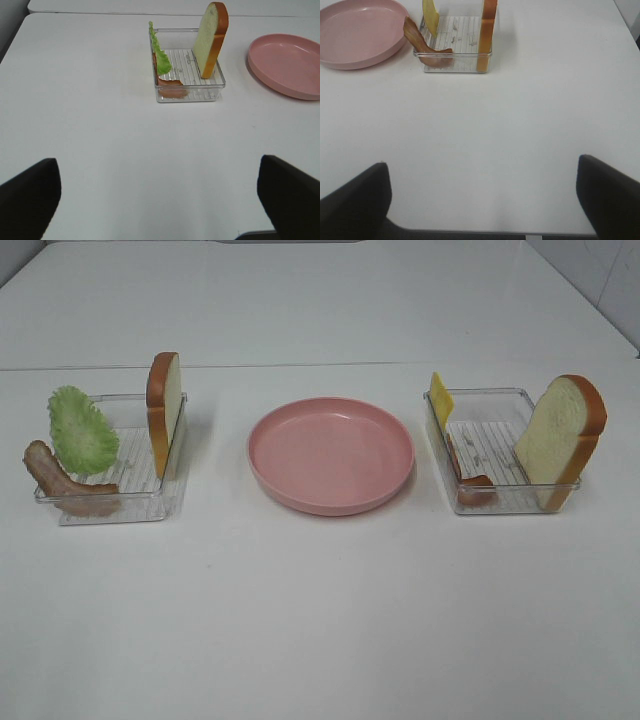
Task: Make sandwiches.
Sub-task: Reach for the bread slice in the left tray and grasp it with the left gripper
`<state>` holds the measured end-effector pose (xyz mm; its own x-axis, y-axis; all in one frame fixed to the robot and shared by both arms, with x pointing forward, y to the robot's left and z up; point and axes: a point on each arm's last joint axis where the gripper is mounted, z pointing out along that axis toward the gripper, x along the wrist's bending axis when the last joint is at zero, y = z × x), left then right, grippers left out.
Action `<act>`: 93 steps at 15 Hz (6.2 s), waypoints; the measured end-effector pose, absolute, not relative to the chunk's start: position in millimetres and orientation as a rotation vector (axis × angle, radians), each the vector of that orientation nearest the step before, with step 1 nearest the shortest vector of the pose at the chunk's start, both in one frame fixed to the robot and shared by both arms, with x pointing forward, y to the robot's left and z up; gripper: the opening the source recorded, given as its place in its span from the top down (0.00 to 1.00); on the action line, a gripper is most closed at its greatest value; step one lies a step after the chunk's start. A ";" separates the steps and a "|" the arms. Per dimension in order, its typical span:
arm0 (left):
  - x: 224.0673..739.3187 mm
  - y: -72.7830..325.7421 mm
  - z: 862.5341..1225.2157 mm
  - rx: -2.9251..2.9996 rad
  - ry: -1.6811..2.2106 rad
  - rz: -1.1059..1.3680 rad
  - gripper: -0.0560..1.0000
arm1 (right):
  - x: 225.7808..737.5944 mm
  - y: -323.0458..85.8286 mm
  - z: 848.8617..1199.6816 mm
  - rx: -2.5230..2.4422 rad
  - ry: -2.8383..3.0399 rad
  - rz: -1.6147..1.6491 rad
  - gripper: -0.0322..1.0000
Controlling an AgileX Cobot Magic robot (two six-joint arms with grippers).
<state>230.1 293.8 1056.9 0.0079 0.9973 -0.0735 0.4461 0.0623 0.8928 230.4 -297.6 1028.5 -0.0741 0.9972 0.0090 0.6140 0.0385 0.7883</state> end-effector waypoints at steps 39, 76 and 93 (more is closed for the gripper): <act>365.5 301.9 1152.0 1.469 1.581 0.892 0.01 | 230.4 -297.6 1028.5 1.631 1.749 0.862 0.03; 723.4 174.0 959.7 1.923 2.028 0.179 0.01 | 230.5 -297.6 1028.6 1.629 1.747 0.864 0.03; 719.8 176.2 969.5 1.931 2.054 0.173 0.75 | 230.6 -297.6 1028.7 1.629 1.746 0.865 0.03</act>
